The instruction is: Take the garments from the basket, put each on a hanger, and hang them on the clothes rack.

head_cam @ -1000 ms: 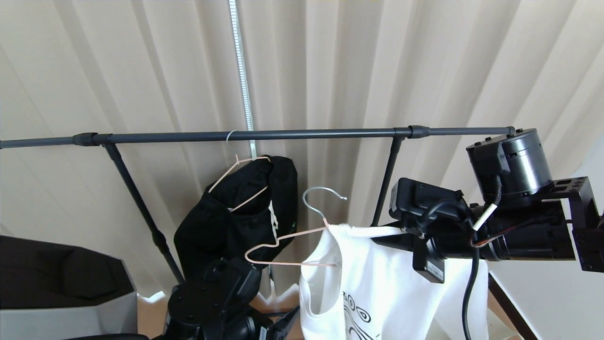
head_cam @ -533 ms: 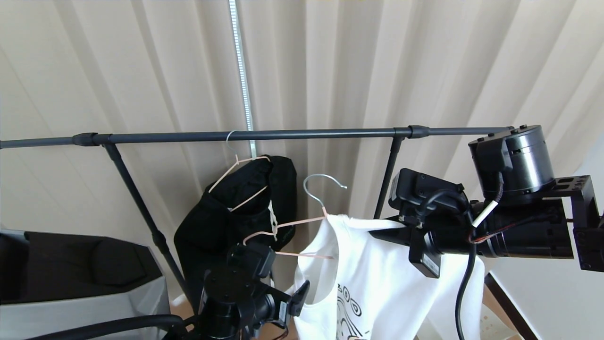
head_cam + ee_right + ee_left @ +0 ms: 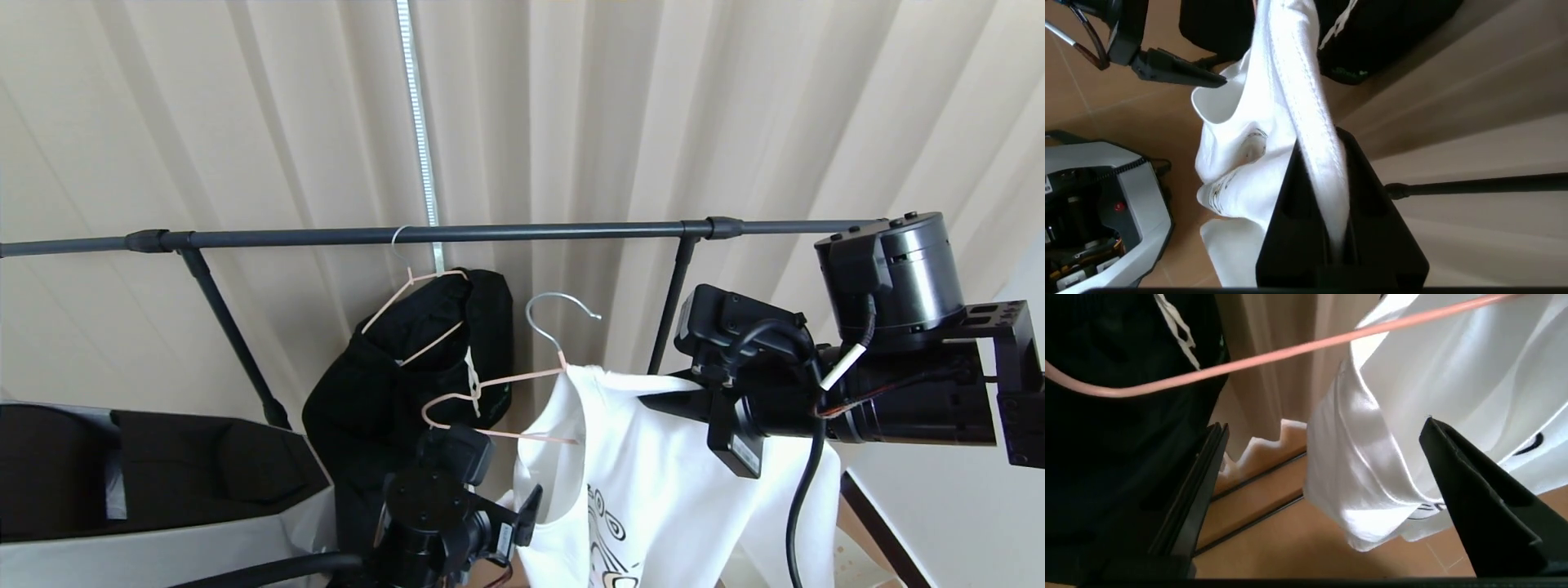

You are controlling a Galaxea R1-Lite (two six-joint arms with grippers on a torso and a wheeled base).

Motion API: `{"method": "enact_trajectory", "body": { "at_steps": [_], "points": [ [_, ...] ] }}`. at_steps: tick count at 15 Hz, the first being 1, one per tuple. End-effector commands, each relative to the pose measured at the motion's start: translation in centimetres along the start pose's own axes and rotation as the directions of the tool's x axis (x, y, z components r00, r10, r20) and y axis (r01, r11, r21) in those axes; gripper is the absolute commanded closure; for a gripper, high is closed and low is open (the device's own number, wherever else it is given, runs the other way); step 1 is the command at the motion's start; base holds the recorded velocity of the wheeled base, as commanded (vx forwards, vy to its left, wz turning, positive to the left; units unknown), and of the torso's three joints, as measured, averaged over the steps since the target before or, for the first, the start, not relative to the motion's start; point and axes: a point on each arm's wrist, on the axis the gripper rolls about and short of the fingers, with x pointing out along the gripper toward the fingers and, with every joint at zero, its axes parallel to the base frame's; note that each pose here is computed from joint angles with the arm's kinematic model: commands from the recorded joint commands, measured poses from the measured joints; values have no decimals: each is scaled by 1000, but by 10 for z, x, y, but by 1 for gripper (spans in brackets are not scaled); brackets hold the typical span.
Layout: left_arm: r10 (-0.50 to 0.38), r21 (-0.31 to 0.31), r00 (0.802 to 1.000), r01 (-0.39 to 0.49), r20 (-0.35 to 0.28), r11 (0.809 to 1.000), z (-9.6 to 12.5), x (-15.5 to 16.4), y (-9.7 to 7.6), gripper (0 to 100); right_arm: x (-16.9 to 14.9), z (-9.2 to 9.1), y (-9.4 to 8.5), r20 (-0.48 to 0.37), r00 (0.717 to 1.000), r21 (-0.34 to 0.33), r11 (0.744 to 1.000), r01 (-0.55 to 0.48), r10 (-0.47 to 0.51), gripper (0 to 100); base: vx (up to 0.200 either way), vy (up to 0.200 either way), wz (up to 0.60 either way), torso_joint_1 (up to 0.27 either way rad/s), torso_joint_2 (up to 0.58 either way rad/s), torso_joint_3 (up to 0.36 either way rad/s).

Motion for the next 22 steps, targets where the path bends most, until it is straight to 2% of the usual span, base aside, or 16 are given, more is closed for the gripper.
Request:
{"method": "enact_trajectory", "body": {
  "at_steps": [1, 5, 6, 10, 15, 18, 22],
  "points": [
    [-3, 19, 1000, 3, -24, 1000, -8, 4, -4, 0, -1, 0, 0, 2, 1000, 3, 1000, 1, -1, 100, 0, 0, 0, 0, 0, 0],
    [24, 31, 999, -23, -34, 999, -12, 6, -4, 0, -4, 2, 0, 11, 1000, 1, 1000, 8, -8, 100, 0, 0, 0, 0, 0, 0],
    [24, 29, 999, -23, -30, 999, -11, 6, -4, 100, -5, 2, 0, 13, 1000, 1, 1000, 9, -9, 100, 0, 0, 0, 0, 0, 0],
    [40, 28, 999, -40, 2, 999, -1, -2, 1, 100, -4, 2, -1, 10, 1000, 3, 1000, 11, -11, 100, 0, 0, 0, 0, 0, 0],
    [110, 2, 994, -110, 16, 994, 7, -10, 21, 100, -4, -1, -8, 8, 1000, 20, 1000, 22, -22, 100, 0, 0, 0, 0, 0, 0],
    [140, -13, 990, -140, 33, 990, 8, -12, 30, 100, -7, -1, -13, 73, 996, 72, 996, -58, 53, 100, 0, 0, 0, 0, 0, 0],
    [190, -30, 978, -188, 83, 982, 14, -16, 47, 100, -10, -10, -26, 101, 992, 102, 991, -85, 74, 100, 0, 0, 0, 0, 0, 0]
  ]
}}
